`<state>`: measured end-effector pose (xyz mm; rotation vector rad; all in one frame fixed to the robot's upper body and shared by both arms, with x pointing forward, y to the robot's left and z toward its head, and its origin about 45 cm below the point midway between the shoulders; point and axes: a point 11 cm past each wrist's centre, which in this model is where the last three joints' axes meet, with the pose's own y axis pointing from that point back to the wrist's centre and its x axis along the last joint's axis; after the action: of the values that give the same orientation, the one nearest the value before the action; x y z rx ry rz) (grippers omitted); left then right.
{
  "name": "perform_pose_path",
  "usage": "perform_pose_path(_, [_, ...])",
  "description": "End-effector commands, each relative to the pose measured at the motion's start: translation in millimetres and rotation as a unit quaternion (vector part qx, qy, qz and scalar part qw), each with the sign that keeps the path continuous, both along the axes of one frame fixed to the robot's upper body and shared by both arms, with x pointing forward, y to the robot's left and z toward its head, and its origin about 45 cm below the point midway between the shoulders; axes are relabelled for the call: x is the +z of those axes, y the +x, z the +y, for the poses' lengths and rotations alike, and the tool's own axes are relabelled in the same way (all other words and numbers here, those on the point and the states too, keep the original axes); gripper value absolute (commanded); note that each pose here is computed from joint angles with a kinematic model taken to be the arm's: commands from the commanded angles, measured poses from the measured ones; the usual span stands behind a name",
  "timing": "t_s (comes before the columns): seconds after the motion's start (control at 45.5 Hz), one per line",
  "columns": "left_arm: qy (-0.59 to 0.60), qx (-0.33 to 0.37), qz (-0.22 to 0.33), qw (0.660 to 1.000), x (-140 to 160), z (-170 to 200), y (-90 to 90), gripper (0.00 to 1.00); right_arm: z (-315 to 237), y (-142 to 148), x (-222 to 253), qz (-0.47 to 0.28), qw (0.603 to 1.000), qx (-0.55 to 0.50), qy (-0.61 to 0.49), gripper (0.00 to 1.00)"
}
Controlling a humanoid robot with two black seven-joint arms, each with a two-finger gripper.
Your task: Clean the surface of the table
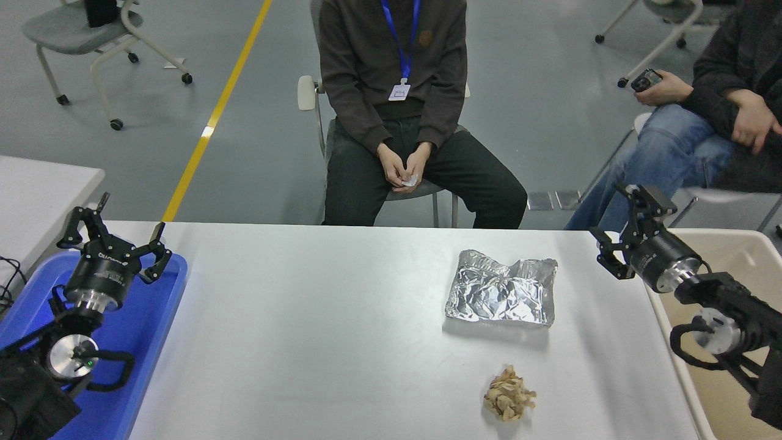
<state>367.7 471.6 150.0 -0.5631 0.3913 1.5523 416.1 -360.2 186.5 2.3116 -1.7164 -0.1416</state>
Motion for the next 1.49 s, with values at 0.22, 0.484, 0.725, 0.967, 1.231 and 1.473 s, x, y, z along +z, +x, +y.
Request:
perform_pose_path(0.22, [0.0,0.0,0.0,1.0,0,0,-0.1,1.0,26,-4,7,0.084,0.932,0.185,-0.3,1.0])
perform_pose_path(0.484, [0.0,0.0,0.0,1.0,0,0,-0.1,1.0,55,-6,3,0.101,0.896,0.249,-0.353,1.0])
perform_pose_path(0.725, [0.0,0.0,0.0,1.0,0,0,-0.1,1.0,72,-10,-14,0.089,0.848,0.301,-0.427,1.0])
perform_pose_path(0.967, [-0.001,-0.001,-0.001,1.0,0,0,0.1,1.0,57,-19,-46,0.142,0.795,0.318,-0.497,1.0])
perform_pose_path(1.231, [0.0,0.0,0.0,1.0,0,0,-0.1,1.0,49,-4,-49,0.147,0.792,0.292,-0.516,1.0])
perform_pose_path(1.473, [0.0,0.0,0.0,1.0,0,0,-0.1,1.0,76,-1,-53,0.141,0.806,0.298,-0.493,1.0])
